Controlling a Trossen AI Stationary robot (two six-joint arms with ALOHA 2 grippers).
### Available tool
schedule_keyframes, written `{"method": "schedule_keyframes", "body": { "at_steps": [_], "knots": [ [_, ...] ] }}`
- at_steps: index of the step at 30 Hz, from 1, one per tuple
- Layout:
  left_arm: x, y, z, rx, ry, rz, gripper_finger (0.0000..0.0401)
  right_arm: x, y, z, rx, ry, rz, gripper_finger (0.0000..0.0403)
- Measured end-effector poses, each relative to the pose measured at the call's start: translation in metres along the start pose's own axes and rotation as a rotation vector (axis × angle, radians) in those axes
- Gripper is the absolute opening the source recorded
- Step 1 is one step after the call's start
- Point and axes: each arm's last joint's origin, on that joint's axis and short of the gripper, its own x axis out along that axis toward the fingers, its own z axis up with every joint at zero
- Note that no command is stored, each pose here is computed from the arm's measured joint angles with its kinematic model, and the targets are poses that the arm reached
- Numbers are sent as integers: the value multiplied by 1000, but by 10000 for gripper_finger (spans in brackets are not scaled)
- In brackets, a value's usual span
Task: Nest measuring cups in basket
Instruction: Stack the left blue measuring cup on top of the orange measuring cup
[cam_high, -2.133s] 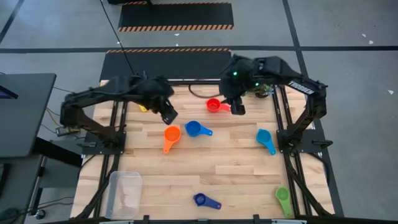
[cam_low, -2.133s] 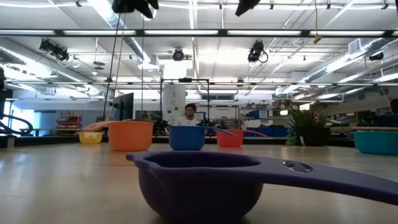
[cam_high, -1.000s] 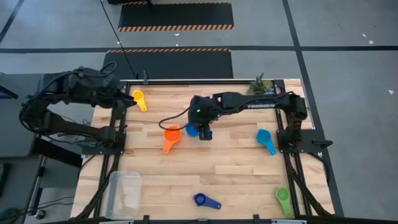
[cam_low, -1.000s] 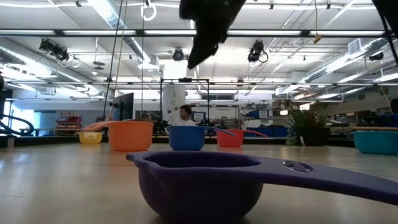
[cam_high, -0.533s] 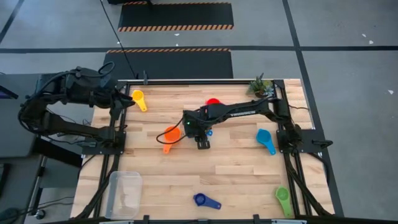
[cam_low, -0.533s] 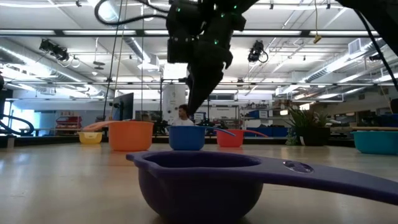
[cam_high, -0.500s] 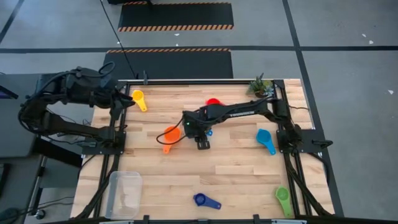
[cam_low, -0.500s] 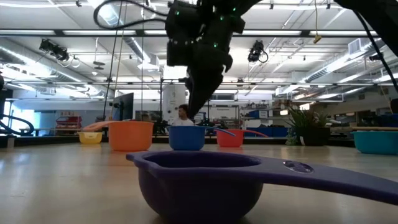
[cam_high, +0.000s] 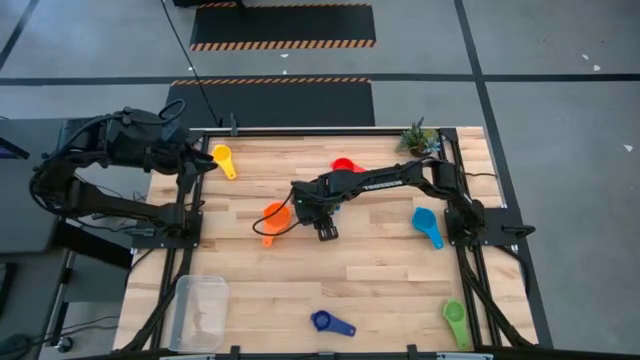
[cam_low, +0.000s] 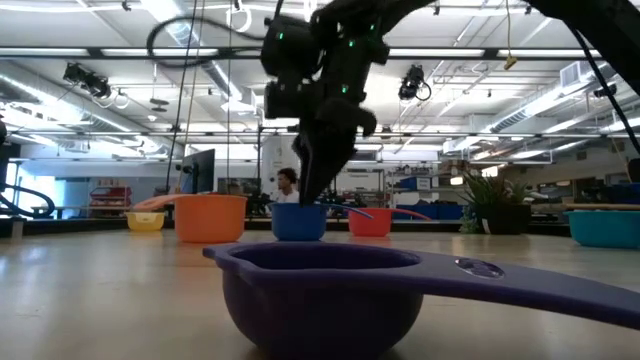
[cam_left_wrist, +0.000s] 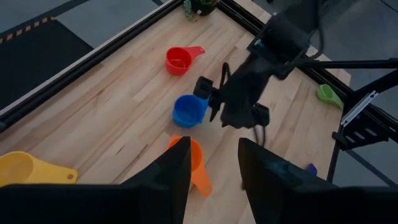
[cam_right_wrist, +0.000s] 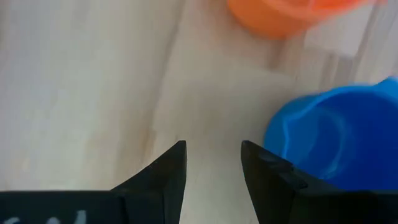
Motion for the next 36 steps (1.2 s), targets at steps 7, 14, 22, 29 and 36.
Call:
{"method": "schedule_keyframes", "body": {
  "at_steps": [7,14,22,29,36],
  "knots": [
    [0,0,0,-6,0,0,139,-15,-8,0,15,-11,-106,158],
    [0,0,0,-12,1,-3,139,-10,-30,-6,53,-46,-92,158],
    [0,0,0,-28,1,-3,139,1,-34,-19,73,-42,-7,158],
    [0,0,0,-28,1,-3,139,15,-33,-26,64,-26,-82,158],
    [0,0,0,-27,1,-3,139,23,-35,-26,61,-97,-126,144]
  ]
}}
